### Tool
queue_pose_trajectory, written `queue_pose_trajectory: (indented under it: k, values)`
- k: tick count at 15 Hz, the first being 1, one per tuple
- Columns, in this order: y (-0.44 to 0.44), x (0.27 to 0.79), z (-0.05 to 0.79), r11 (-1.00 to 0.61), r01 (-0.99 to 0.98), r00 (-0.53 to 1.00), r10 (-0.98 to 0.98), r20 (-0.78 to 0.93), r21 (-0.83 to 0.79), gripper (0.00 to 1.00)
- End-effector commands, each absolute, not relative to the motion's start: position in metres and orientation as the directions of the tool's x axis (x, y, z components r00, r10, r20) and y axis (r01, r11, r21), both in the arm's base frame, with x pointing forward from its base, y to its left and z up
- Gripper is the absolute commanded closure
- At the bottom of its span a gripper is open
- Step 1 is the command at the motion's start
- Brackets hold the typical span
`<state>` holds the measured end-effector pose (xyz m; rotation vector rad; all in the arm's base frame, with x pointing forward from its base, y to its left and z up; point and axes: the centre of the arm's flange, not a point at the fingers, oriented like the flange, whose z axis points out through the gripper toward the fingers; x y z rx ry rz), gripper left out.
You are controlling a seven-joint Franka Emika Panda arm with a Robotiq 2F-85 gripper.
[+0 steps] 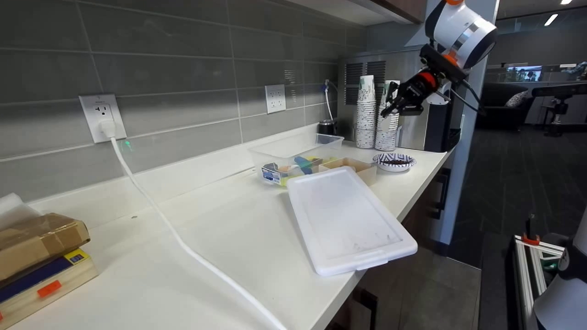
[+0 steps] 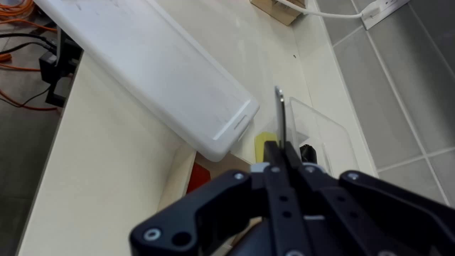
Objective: Use the cake slicer to stir in the bowl
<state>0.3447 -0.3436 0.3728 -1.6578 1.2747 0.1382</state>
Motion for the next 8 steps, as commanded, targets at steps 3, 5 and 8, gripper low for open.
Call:
queue_pose_trajectory:
  k: [3, 5, 8]
  values:
    - [-0.375, 0.378, 0.341, 0.121, -0.788, 0.427, -0.599, -0.677, -0.604, 0.99]
    - [-0.380, 0.384, 0.329, 0.141, -0.792, 0.420, -0.581, -0.697, -0.594, 0.99]
    - [-0.388, 0.386, 0.312, 0.167, -0.804, 0.394, -0.569, -0.722, -0.570, 0.99]
